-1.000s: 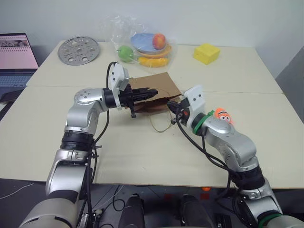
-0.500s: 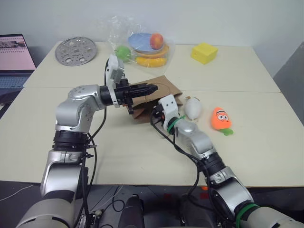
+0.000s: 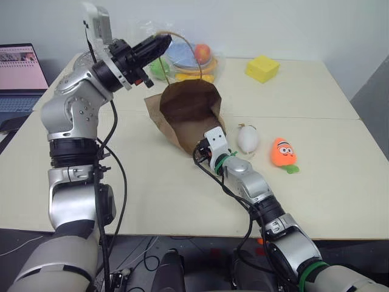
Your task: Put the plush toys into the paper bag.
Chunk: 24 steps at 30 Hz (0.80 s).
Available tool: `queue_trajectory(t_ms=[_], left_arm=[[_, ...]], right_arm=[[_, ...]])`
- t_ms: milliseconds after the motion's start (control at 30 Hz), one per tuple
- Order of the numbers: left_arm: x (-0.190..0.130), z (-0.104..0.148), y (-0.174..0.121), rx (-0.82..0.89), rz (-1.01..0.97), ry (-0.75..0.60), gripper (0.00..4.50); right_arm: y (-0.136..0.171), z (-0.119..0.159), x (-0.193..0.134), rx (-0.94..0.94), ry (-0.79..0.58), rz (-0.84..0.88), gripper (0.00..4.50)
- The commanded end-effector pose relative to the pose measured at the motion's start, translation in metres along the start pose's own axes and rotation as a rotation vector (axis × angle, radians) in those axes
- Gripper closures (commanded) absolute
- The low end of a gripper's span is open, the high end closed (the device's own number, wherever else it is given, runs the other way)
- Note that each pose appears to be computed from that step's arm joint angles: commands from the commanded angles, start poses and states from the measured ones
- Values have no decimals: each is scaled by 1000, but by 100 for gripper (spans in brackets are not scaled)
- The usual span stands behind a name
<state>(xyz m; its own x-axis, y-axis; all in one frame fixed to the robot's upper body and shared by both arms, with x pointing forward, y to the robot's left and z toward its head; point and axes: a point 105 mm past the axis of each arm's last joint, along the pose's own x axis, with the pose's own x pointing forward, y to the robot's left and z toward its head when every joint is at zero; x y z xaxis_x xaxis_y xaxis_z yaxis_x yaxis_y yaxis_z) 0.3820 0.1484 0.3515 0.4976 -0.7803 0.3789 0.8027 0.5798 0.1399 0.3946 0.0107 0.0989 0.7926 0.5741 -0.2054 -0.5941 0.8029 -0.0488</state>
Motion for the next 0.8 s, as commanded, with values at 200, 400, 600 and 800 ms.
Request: queue_trajectory(t_ms=[200, 400, 600, 800], left_arm=[[4, 38, -3, 135, 31, -138, 450], [4, 11, -4, 129, 49, -77, 450], [-7, -25, -20, 116, -27, 33, 450], [-9, -23, -18, 107, -27, 26, 450]], right_arm=[[2, -18, -1, 31, 56, -3, 445], [0, -13, -2, 49, 44, -5, 445], [12, 30, -6, 68, -100, 81, 445], [16, 43, -11, 16, -134, 107, 430]])
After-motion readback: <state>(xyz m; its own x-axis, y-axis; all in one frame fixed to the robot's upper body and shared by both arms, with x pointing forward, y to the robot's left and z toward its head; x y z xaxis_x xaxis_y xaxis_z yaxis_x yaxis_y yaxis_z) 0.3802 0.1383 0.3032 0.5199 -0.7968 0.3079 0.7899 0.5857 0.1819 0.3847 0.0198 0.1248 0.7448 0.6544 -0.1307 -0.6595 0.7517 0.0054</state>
